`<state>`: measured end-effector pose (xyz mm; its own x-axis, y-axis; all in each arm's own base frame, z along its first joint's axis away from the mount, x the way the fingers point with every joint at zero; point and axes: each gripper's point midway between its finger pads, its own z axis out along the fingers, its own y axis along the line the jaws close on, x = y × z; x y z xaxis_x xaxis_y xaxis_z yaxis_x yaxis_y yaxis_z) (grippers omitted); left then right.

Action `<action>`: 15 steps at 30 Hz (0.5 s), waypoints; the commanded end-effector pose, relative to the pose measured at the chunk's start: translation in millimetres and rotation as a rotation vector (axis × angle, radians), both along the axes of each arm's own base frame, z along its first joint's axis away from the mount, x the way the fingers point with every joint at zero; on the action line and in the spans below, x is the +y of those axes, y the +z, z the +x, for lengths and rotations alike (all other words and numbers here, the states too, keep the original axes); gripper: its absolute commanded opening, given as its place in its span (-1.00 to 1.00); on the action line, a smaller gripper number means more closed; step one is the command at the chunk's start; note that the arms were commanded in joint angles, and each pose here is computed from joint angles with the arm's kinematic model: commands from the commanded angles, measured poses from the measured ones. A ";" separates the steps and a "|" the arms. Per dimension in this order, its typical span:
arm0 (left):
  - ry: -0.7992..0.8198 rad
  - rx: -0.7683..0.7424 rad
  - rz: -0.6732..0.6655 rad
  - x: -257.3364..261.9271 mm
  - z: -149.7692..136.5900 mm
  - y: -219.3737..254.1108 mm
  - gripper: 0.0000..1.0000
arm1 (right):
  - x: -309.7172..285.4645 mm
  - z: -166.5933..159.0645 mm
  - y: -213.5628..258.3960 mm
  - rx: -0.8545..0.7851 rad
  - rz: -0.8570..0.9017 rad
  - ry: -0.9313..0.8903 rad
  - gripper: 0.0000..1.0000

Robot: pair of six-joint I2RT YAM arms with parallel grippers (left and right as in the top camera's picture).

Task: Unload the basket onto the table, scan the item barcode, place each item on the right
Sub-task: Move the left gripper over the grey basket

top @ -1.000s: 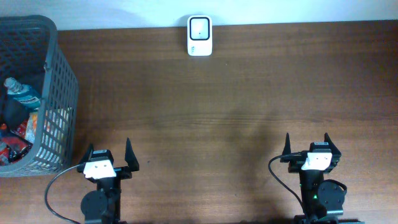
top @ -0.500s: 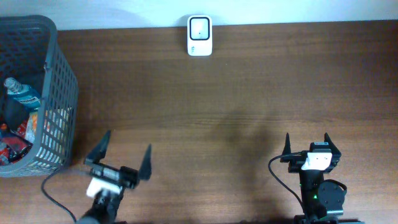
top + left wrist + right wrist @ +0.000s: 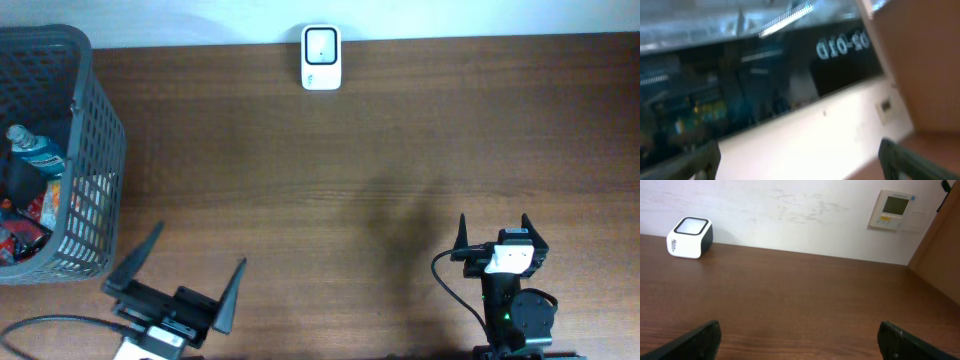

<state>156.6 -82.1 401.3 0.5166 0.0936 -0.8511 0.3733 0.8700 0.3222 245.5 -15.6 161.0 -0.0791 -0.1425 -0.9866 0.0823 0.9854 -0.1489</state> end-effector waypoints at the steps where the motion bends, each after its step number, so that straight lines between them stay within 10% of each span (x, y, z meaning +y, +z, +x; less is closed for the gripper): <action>1: 0.111 0.173 0.013 15.1 20.1 24.5 0.98 | -1.2 -0.1 -3.4 0.005 -0.008 -0.010 0.97; 5: 0.019 0.452 0.037 2.2 34.8 21.6 0.98 | -1.2 -0.1 -3.4 0.005 -0.008 -0.010 0.97; 15: 0.041 0.513 -0.019 8.3 53.8 48.9 0.98 | -1.2 -0.1 -3.4 0.005 -0.008 -0.010 0.97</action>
